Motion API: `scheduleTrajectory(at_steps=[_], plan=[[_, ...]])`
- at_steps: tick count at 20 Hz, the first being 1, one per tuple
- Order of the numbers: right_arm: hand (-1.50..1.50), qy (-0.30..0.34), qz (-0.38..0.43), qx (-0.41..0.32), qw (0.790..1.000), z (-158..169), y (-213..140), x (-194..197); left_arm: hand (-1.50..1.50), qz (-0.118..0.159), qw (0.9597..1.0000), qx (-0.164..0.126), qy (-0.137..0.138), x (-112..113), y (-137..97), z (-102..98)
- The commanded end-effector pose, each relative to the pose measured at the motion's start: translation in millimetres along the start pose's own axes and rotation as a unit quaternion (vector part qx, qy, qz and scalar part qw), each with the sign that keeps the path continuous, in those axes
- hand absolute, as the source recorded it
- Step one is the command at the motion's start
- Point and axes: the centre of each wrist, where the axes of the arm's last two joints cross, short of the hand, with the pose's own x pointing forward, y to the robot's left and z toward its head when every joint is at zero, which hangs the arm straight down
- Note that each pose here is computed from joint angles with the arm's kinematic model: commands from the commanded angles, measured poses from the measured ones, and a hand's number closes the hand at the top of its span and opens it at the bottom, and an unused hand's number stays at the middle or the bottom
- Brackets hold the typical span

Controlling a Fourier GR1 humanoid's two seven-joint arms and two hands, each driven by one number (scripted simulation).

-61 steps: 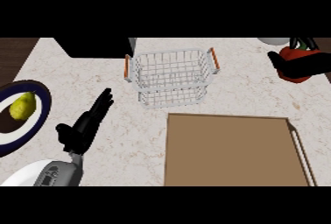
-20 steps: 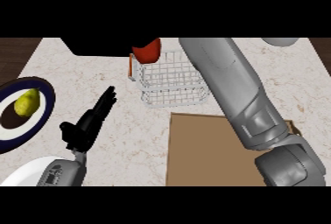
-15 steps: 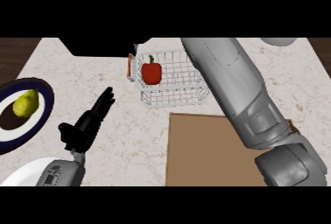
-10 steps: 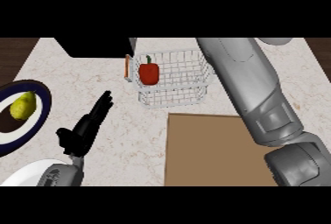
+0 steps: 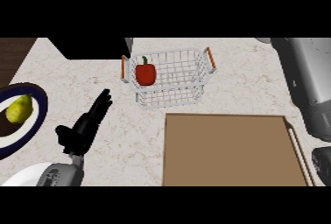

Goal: Pick the bell pepper from the tray and place it in the tiered basket

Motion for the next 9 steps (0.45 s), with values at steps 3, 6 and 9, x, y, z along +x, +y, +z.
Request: scheduleTrajectory(at_steps=[3,6,9], plan=[[-1.5,-0.025,-0.062,-0.047,0.997,-9,-119,-42,0.0,-0.003,0.9999,0.008,-0.006,3,22,5],[-1.5,-0.028,-0.047,-0.048,0.997,-3,-192,-35,0.0,-0.009,0.9999,-0.005,-0.006,10,-2,11],[-1.5,-0.026,-0.032,-0.034,0.999,4,-229,-63,0.0,-0.009,0.9999,-0.005,-0.006,-2,-12,6]])
